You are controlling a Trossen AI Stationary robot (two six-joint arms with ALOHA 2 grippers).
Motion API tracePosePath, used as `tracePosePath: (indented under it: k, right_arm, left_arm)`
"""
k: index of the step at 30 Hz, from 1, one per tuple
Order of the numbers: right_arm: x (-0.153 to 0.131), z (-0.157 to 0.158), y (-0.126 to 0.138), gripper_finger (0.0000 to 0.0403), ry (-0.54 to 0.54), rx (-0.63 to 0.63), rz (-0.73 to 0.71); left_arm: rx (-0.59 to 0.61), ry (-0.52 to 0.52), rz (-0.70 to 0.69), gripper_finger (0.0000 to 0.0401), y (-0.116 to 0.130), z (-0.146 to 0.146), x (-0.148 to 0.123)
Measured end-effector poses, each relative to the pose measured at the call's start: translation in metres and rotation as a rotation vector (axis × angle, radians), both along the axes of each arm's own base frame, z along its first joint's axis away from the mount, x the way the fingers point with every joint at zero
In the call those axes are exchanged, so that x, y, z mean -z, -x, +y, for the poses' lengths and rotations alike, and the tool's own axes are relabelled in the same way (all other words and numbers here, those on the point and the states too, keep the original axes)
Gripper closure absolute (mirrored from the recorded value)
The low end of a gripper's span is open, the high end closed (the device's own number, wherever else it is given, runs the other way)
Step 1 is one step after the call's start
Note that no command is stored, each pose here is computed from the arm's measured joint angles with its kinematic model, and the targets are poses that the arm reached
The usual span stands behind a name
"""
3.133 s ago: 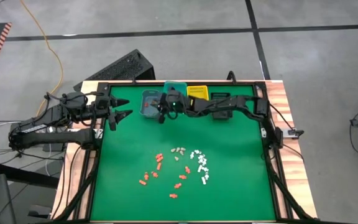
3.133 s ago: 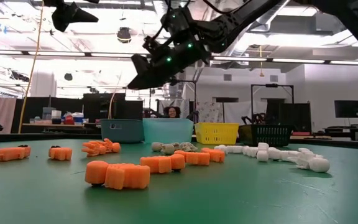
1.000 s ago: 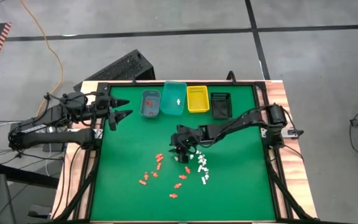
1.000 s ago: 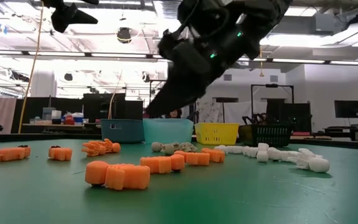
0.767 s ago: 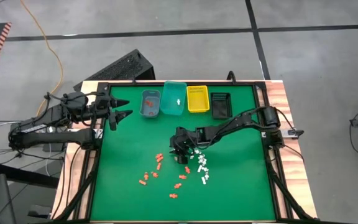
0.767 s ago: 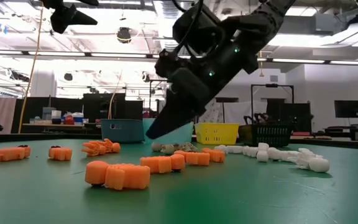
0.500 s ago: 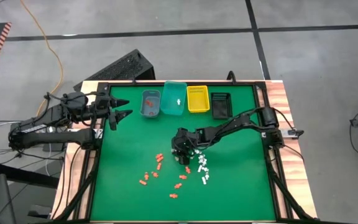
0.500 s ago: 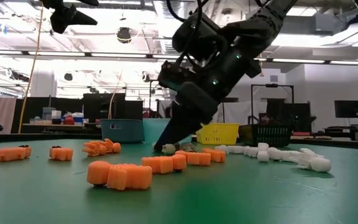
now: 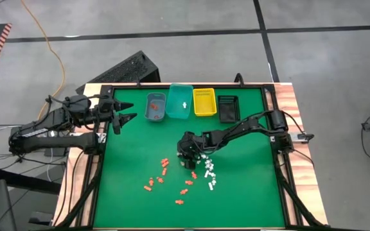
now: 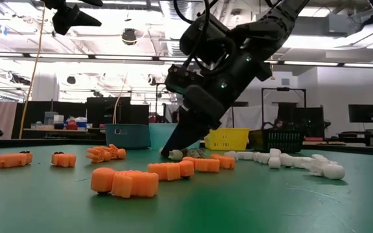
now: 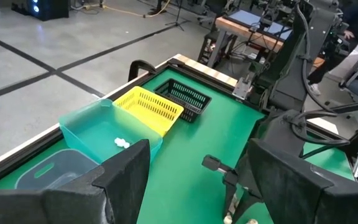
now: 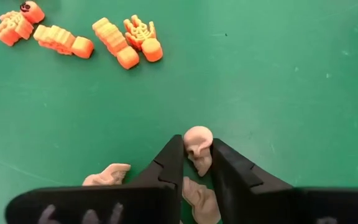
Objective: Sort Halloween decoration
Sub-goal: Put the white skull toy into the yellow bin
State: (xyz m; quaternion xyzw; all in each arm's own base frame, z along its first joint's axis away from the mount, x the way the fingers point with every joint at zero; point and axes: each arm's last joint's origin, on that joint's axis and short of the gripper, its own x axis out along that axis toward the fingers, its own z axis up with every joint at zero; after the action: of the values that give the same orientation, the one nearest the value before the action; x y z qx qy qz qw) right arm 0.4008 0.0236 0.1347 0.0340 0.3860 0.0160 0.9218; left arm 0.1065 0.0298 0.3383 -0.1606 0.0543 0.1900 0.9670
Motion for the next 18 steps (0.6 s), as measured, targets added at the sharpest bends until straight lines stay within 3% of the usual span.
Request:
tracePosePath:
  k: [8,18]
  right_arm:
    - [-0.012,-0.002,0.003,0.0340,-0.017,0.015,-0.025]
    - [-0.069,-0.038,0.018,0.0340,0.003,0.107,-0.126]
  left_arm:
    - [0.000,0.000,0.001,0.0140,0.000,0.000,0.000]
    - [0.000,-0.001,0.001,0.0140,0.000,0.000,0.000]
